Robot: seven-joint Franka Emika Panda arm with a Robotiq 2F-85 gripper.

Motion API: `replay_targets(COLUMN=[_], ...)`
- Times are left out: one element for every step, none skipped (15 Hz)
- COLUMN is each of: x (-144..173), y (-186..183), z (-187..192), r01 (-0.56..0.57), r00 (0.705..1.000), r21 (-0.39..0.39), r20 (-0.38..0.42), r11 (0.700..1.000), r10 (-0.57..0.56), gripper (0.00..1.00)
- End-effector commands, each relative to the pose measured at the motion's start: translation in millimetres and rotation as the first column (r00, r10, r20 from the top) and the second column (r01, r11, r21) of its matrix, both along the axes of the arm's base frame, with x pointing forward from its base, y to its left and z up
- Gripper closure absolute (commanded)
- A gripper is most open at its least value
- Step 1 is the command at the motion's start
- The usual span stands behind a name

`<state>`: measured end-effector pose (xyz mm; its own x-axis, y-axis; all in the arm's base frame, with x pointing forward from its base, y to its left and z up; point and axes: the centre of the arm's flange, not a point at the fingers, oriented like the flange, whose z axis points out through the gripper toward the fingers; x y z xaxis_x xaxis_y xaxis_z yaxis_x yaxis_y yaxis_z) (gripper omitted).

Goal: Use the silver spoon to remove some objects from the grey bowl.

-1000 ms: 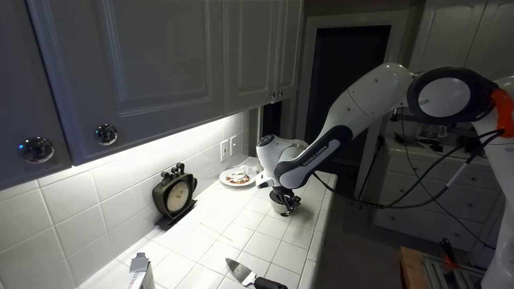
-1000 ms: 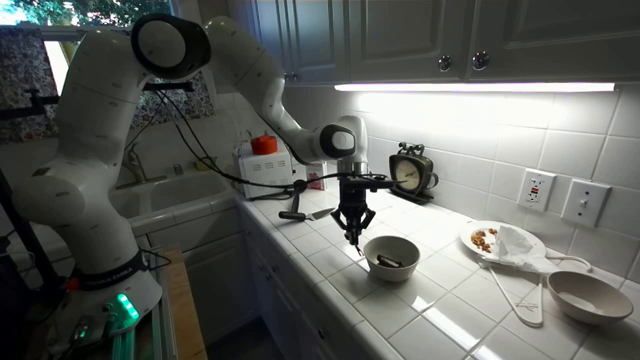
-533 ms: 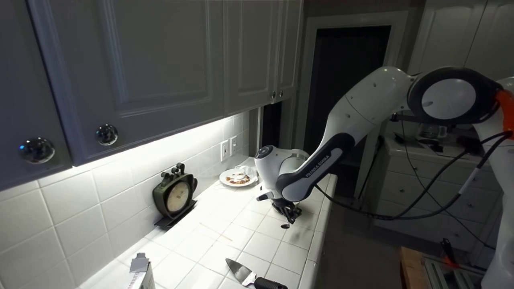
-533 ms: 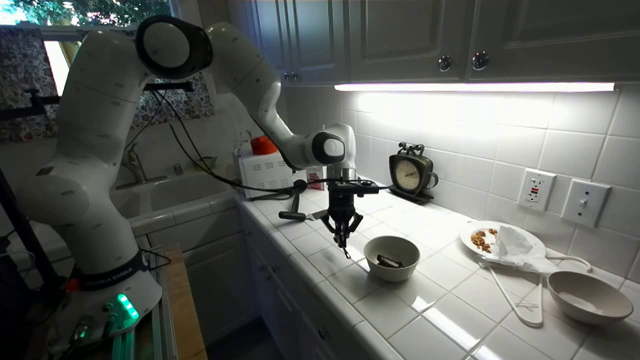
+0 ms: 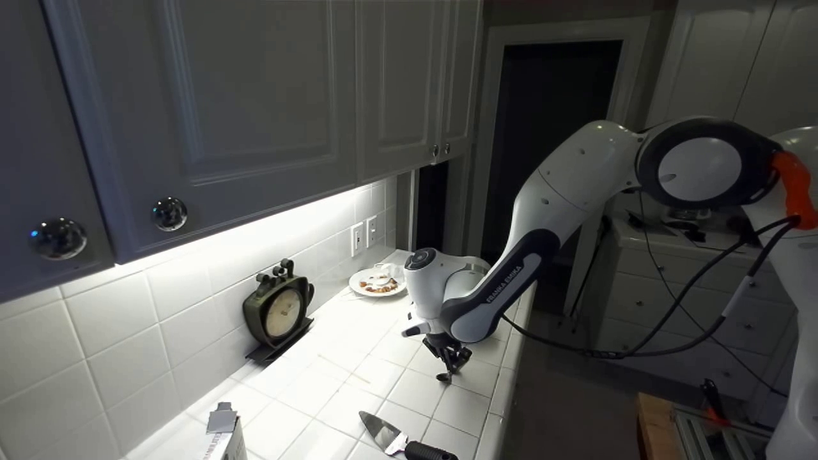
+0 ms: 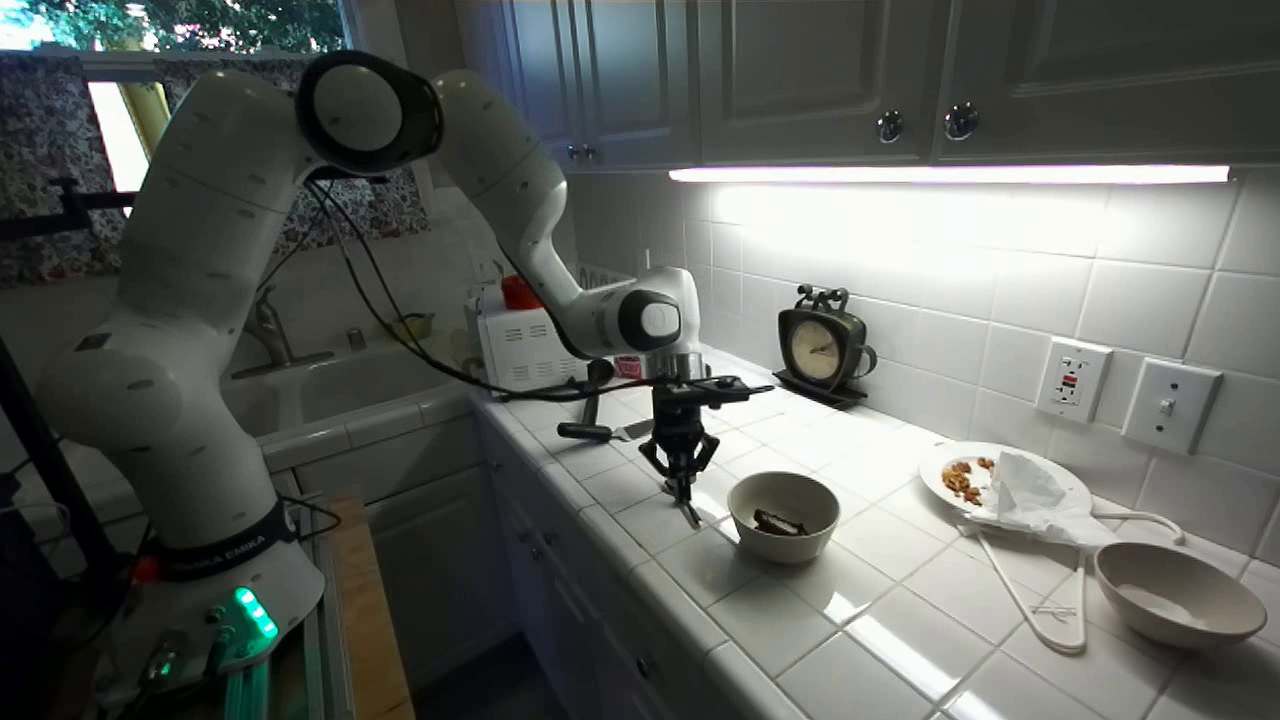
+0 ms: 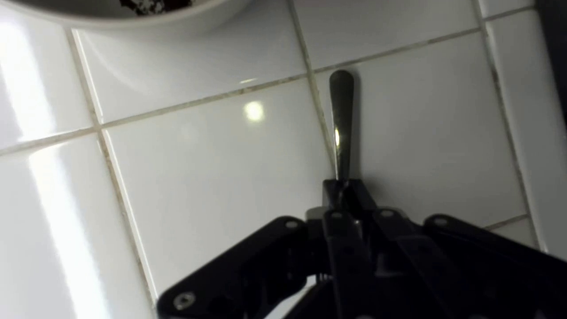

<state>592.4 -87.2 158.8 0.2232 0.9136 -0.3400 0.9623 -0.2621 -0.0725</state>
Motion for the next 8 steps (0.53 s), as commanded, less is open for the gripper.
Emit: replay_targets(x=[-1.7, -0.9, -1.2, -0.5, -0.1, -0.4, -0.6, -0.6], y=[4.0, 4.5, 4.6, 4.4, 4.6, 4.9, 5.4, 5.9], z=[-3.3, -2.8, -2.5, -2.9, -3.3, -3.3, -3.2, -2.8], r01=[-0.054, -0.065, -0.069, -0.074, -0.081, -0.089, -0.092, -0.098], r00=[0.998, 0.998, 0.997, 0.997, 0.996, 0.996, 0.996, 0.995], r21=[0.028, 0.030, 0.030, 0.031, 0.028, 0.024, 0.023, 0.021], r20=[0.025, 0.029, 0.025, 0.022, 0.022, 0.020, 0.019, 0.023], r11=[0.998, 0.997, 0.997, 0.997, 0.996, 0.996, 0.995, 0.995], r10=[0.054, 0.064, 0.068, 0.073, 0.081, 0.088, 0.092, 0.097], gripper=[0.98, 0.98, 0.98, 0.98, 0.98, 0.98, 0.68, 0.66])
